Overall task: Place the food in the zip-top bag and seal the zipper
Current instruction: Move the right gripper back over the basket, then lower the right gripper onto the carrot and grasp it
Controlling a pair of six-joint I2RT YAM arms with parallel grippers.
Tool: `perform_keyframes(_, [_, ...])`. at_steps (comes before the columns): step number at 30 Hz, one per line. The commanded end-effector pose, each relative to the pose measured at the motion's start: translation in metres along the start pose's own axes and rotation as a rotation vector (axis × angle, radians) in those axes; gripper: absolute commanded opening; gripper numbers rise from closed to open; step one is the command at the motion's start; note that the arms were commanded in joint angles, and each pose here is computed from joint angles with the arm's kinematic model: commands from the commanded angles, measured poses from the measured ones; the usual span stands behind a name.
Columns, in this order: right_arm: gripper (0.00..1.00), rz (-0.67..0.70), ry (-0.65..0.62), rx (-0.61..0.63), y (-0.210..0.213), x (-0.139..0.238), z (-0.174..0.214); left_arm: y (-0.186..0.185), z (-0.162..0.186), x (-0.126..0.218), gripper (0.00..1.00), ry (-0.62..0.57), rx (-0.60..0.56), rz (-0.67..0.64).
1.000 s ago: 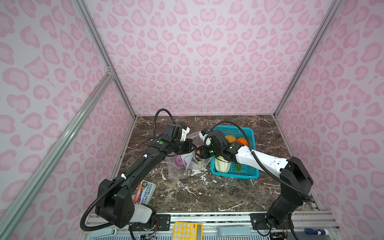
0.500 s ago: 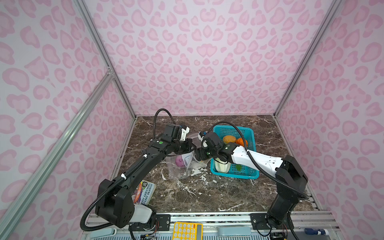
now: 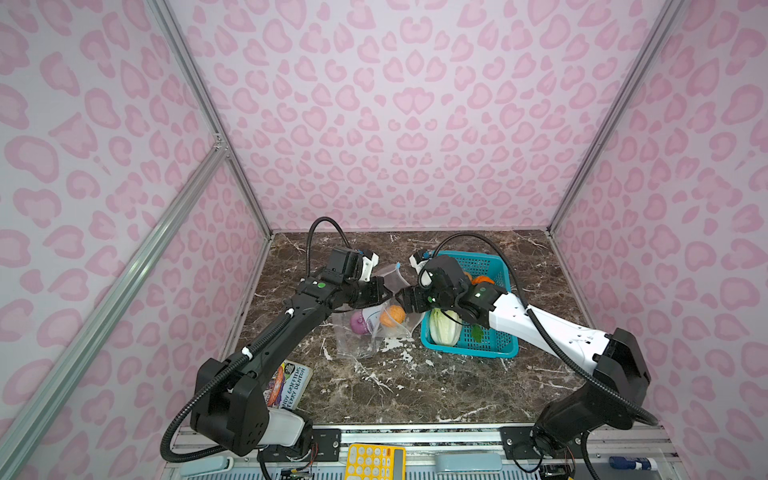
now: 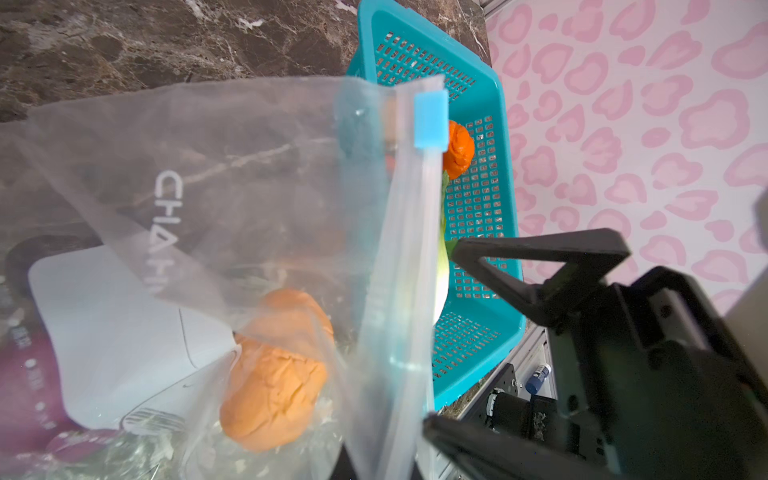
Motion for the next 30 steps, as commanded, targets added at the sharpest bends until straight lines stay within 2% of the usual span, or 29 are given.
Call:
perform_keyframes(1, [0.89,0.099,-0.030,-0.003,-0.020,0.014,-0.002,-0.003,-0.003,0.003,0.03,-0.018,-0.014,0.018])
perform_keyframes(6, [0.86,0.296,-0.054,-0.057,-0.071,0.037,-0.002,-0.003,-0.003,0.002,0.03,-0.014,-0.011,0.020])
perform_keyframes(10, [0.82,0.441,0.036,-0.038,-0.109,0.049,0.009,-0.002,-0.003,0.000,0.03,-0.009,-0.007,0.019])
perform_keyframes(13, [0.79,0.499,0.121,-0.006,-0.128,0.053,0.018,0.000,-0.002,-0.003,0.03,-0.001,-0.002,0.019])
perform_keyframes(18, [0.75,0.531,0.224,-0.005,-0.153,0.050,0.027,0.001,-0.002,-0.004,0.03,-0.001,0.001,0.020])
perform_keyframes(22, [0.64,0.553,0.275,-0.009,-0.168,0.037,0.032,0.002,-0.001,-0.005,0.03,0.003,0.003,0.019])
perform_keyframes(30, [0.62,0.492,0.339,-0.005,-0.181,0.002,0.033,0.001,-0.002,-0.004,0.03,0.000,-0.001,0.020])
Point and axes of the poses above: each gripper's point midway between its finger pads, its own x axis back along the fingers, its own y axis along the line the jaws close on, z = x × y, the point moved 9 cm from there along x, back along the fingers, and after that the axes turned 13 degrees about -x, right-handed, at the moved point
